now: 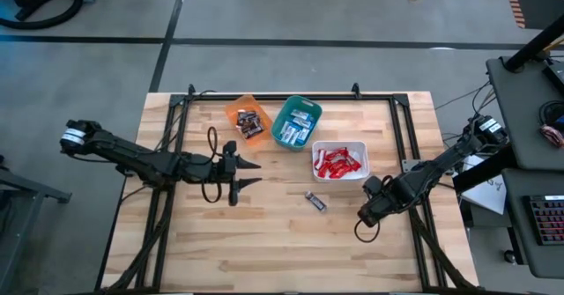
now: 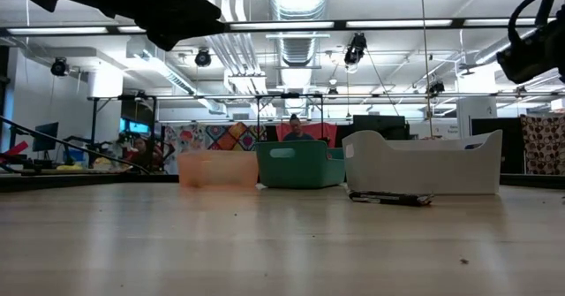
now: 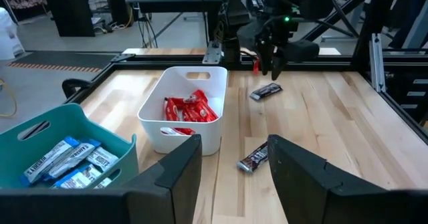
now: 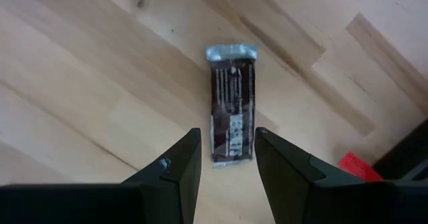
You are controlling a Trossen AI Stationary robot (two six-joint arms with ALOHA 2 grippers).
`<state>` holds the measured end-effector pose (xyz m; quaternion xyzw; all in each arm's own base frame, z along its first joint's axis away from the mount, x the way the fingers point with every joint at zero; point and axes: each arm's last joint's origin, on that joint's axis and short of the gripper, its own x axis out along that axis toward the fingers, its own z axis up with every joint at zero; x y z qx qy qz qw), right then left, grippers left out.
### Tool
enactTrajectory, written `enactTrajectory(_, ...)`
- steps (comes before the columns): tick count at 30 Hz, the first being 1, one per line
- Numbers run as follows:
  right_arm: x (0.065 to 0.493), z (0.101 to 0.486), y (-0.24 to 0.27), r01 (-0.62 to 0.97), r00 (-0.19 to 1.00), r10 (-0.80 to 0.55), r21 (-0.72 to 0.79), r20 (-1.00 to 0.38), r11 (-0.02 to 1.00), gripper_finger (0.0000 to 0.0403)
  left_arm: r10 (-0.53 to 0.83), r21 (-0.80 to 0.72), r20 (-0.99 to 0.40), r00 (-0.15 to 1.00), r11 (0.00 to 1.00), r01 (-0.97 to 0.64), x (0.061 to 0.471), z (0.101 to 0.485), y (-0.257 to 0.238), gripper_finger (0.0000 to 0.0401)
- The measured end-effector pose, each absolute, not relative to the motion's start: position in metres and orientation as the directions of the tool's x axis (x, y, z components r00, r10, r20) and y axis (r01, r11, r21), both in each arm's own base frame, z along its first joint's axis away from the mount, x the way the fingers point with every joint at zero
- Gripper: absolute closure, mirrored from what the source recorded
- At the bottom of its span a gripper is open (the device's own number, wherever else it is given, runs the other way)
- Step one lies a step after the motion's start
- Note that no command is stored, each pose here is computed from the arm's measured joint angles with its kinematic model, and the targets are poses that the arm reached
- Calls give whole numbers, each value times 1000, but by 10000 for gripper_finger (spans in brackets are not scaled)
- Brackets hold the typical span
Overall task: Sort candy
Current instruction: Put the right brown chocolate bar into the orange bin
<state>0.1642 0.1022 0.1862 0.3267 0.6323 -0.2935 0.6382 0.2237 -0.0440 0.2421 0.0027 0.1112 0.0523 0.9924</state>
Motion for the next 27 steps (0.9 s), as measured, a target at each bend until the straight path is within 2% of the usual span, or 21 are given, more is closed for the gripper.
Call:
enactTrajectory(3, 163, 185, 102, 795, 9, 56, 41, -998, 605, 271, 105, 17, -220, 970, 994, -104, 224, 242, -44, 246)
enactTrajectory(8, 162, 182, 102, 762, 1, 54, 36, -999, 647, 272, 149, 28, -217, 965, 989, -146, 224, 242, -43, 246)
enactTrajectory(14, 161, 180, 101, 760, -1, 61, 39, -998, 648, 324, 155, 30, -219, 963, 988, -152, 223, 242, -42, 246)
enactTrajectory(17, 164, 179, 104, 766, 36, 87, 84, -996, 637, 331, 155, 30, -220, 963, 988, -152, 223, 242, -42, 246)
enactTrajectory(20, 166, 179, 105, 779, 55, 107, 109, -993, 617, 306, 155, 31, -221, 963, 988, -152, 223, 242, -42, 246)
enactTrajectory(27, 164, 169, 104, 808, 11, 72, 51, -997, 587, 201, 156, 33, -226, 962, 988, -152, 223, 241, -42, 246)
